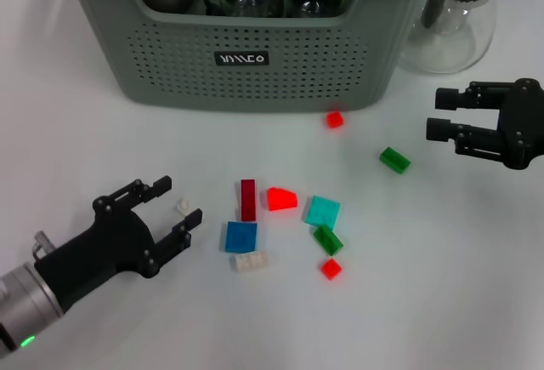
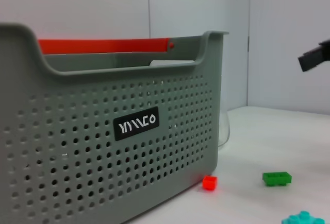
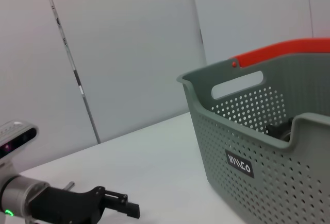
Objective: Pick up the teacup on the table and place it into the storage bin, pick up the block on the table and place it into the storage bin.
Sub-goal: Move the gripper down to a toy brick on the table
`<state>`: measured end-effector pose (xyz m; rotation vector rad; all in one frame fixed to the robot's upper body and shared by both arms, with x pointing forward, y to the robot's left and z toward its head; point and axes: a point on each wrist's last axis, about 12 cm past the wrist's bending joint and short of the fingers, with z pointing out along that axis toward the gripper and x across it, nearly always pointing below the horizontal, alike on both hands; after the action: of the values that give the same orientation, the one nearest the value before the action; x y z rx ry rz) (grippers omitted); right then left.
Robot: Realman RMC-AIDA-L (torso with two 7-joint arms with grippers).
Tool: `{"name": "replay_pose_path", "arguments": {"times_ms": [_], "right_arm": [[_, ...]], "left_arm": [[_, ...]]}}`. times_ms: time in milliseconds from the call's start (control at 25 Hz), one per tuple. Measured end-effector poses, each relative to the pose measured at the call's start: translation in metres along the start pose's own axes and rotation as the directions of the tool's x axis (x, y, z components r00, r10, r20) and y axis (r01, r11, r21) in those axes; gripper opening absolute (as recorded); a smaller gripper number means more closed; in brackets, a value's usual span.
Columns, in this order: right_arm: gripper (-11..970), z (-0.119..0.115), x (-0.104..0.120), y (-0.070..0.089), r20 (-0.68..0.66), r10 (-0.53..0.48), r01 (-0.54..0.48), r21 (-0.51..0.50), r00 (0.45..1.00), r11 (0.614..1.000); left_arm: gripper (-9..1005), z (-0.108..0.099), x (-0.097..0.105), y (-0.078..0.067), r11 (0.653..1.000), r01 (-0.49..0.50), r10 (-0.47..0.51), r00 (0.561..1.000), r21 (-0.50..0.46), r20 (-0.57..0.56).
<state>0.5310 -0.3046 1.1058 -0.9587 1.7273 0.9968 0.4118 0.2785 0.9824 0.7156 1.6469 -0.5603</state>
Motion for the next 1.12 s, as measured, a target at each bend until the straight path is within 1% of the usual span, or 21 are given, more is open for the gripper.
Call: {"name": "replay_pose_path", "arguments": {"times_ms": [40,160,400,720,1120], "right_arm": [[523,0.0,-0.001,0.0,0.0,-0.002,0.002,-0.001,1.0,1.0],[524,0.001,-0.002,-0.001,-0.001,-0.004,0.004,-0.002,1.0,1.0],[524,0.001,-0.003,-0.002,-0.002,-0.006,0.006,-0.002,1.0,1.0],[524,0.002,-0.003,-0.001,-0.005,-0.007,0.007,-0.005,1.0,1.0],[523,0.001,-0.002,-0.001,-0.004,-0.006,0.006,-0.003,1.0,1.0]], "left_arm": [[609,0.0,0.001,-0.001,1.0,-0.005,0.005,1.0,-0.002,0.001],[604,0.0,0.002,-0.004,1.0,-0.009,0.009,1.0,0.002,-0.004],[590,0.005,0.006,0.001,1.0,-0.019,0.019,0.998,-0.007,-0.058],[569,0.013,0.012,-0.001,0.998,-0.055,0.053,0.994,-0.02,-0.099],[543,0.017,0.012,0.0,0.998,-0.057,0.055,0.993,-0.023,-0.108]]}}
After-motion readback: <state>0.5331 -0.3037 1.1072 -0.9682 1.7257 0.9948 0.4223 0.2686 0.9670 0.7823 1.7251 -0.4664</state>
